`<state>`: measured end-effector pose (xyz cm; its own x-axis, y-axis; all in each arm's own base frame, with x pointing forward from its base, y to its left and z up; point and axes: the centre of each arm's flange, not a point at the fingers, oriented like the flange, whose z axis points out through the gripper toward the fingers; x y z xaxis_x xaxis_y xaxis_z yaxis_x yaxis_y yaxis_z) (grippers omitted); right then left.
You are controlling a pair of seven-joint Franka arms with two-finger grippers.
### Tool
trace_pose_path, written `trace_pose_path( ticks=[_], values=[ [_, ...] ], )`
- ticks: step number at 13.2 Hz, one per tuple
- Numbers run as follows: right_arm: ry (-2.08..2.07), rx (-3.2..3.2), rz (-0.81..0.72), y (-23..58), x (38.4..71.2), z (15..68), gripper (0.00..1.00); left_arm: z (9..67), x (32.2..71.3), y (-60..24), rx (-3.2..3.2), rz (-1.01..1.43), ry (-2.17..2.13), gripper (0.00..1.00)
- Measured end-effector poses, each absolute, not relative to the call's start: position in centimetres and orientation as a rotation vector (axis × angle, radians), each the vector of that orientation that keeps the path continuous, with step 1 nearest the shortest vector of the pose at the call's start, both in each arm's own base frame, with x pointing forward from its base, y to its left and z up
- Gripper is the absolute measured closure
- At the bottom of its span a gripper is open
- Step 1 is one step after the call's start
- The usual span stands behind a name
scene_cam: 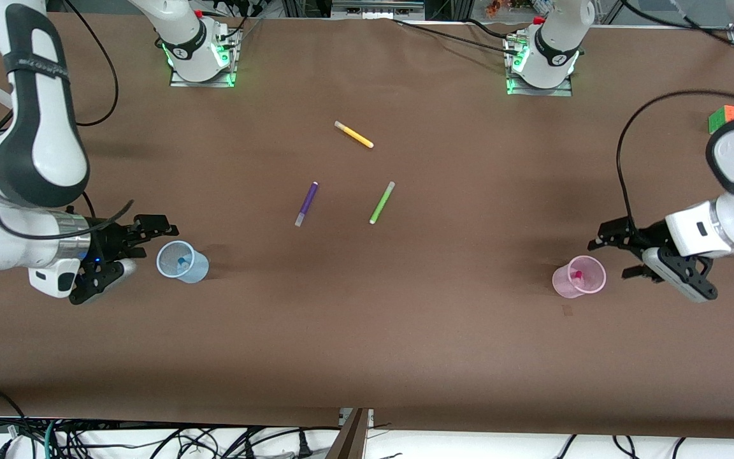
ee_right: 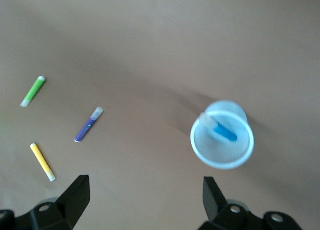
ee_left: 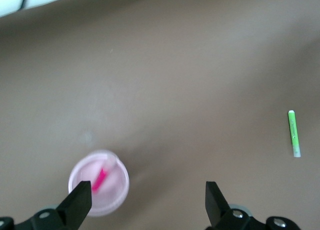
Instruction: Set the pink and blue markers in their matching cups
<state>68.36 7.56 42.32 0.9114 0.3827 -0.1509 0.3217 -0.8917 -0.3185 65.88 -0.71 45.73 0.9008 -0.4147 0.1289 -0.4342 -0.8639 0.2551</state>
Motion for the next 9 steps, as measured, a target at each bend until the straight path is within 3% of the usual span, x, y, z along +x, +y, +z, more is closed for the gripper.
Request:
trace_pose_path(
  ticks=[4,9],
  values=[
    [-0.128,-2.914,0.397,9.5,67.2,46.8,0.00,55.3,62.8,-8.3,3.099,-0.145,-0.385,0.00],
    [-0.086,-2.997,0.387,7.9,65.8,51.1,0.00,56.8,60.9,-11.6,3.168,-0.272,-0.115,0.00]
  ],
)
